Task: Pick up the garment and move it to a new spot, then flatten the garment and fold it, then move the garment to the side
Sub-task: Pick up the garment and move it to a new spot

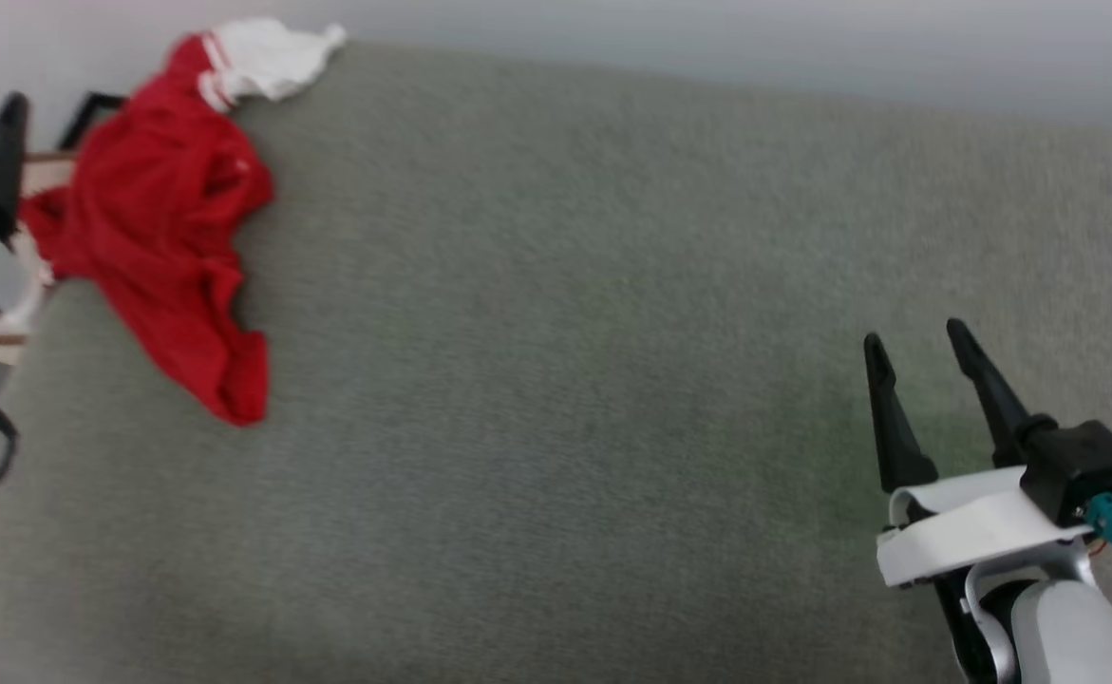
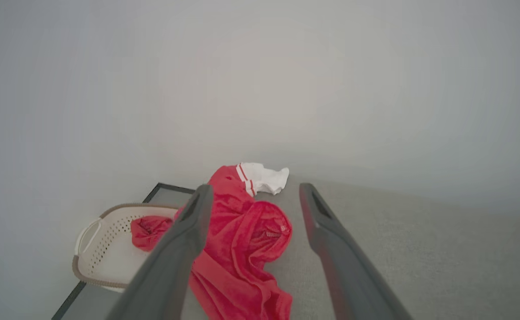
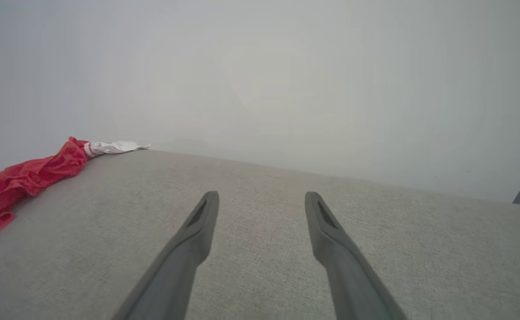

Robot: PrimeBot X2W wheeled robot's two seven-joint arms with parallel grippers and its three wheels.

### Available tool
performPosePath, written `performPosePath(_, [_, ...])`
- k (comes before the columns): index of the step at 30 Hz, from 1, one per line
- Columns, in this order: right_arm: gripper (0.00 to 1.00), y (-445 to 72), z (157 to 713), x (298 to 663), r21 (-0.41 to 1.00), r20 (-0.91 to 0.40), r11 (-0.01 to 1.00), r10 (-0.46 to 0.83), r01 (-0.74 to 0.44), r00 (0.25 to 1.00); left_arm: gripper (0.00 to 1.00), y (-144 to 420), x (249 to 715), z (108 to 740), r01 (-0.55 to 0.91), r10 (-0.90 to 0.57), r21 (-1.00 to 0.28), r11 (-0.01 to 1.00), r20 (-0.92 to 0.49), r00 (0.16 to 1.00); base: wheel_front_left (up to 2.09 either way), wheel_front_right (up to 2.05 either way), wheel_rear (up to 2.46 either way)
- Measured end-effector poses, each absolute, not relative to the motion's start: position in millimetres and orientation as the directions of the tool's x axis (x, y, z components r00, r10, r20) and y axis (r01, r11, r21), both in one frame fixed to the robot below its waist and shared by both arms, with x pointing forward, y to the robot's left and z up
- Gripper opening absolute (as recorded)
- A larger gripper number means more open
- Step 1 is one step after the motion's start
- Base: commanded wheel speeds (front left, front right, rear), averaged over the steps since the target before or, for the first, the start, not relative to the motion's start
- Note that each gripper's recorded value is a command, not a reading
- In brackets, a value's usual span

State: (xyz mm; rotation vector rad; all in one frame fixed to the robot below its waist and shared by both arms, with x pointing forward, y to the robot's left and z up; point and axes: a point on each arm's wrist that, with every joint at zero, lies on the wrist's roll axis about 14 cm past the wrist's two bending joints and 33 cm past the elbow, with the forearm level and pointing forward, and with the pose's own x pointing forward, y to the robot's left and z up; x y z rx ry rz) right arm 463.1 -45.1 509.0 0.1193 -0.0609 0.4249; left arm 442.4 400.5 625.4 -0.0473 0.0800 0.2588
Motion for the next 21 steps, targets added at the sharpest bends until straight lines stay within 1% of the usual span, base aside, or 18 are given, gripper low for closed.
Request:
performPosePath(7, [1.0, -71, 486, 479, 0.105, 0.038, 0.93, 0.349, -0.351, 0.936, 1.0, 413, 493, 568, -0.293, 0.258, -0.061, 0.954, -0.333, 0.907, 0.0, 0.0, 0.0])
performPosePath(9, [1.0, -82, 478, 484, 0.098, 0.02, 0.94, 0.326, -0.327, 0.945, 1.0, 417, 509, 540, -0.318, 0.269, -0.045, 0.947, -0.432, 0.861, 0.0, 0.0, 0.0])
performPosePath(10, [1.0, -82, 478, 484, 0.098, 0.02, 0.94, 0.326, -0.327, 0.945, 1.0, 417, 509, 540, -0.318, 0.269, -0.045, 0.947, -0.432, 0.861, 0.0, 0.0, 0.0])
performPosePath(11, [1.0, -86, 475, 485, 0.095, 0.01, 0.943, 0.319, -0.318, 0.948, 1.0, 416, 513, 529, -0.318, 0.267, -0.031, 0.948, -0.469, 0.842, 0.0, 0.0, 0.0])
performPosePath(12, [1.0, -94, 470, 487, 0.087, -0.006, 0.949, 0.305, -0.303, 0.952, 1.0, 416, 520, 507, -0.338, 0.266, -0.041, 0.94, -0.533, 0.803, 0.0, 0.0, 0.0])
performPosePath(13, [1.0, -94, 470, 487, 0.087, -0.006, 0.949, 0.305, -0.303, 0.952, 1.0, 416, 520, 507, -0.338, 0.266, -0.041, 0.94, -0.533, 0.803, 0.0, 0.0, 0.0])
performPosePath(14, [1.0, -101, 464, 489, 0.082, -0.021, 0.954, 0.291, -0.289, 0.956, 1.0, 416, 525, 487, -0.351, 0.266, -0.032, 0.936, -0.589, 0.763, 0.0, 0.0, 0.0])
performPosePath(18, [1.0, -114, 455, 491, 0.072, -0.049, 0.963, 0.264, -0.26, 0.963, 1.0, 414, 533, 450, -0.376, 0.264, -0.02, 0.926, -0.678, 0.686, 0.0, 0.0, 0.0])
performPosePath(21, [1.0, -122, 450, 493, 0.065, -0.068, 0.968, 0.246, -0.241, 0.967, 1.0, 409, 539, 427, -0.386, 0.252, -0.022, 0.922, -0.723, 0.643, 0.0, 0.0, 0.0])
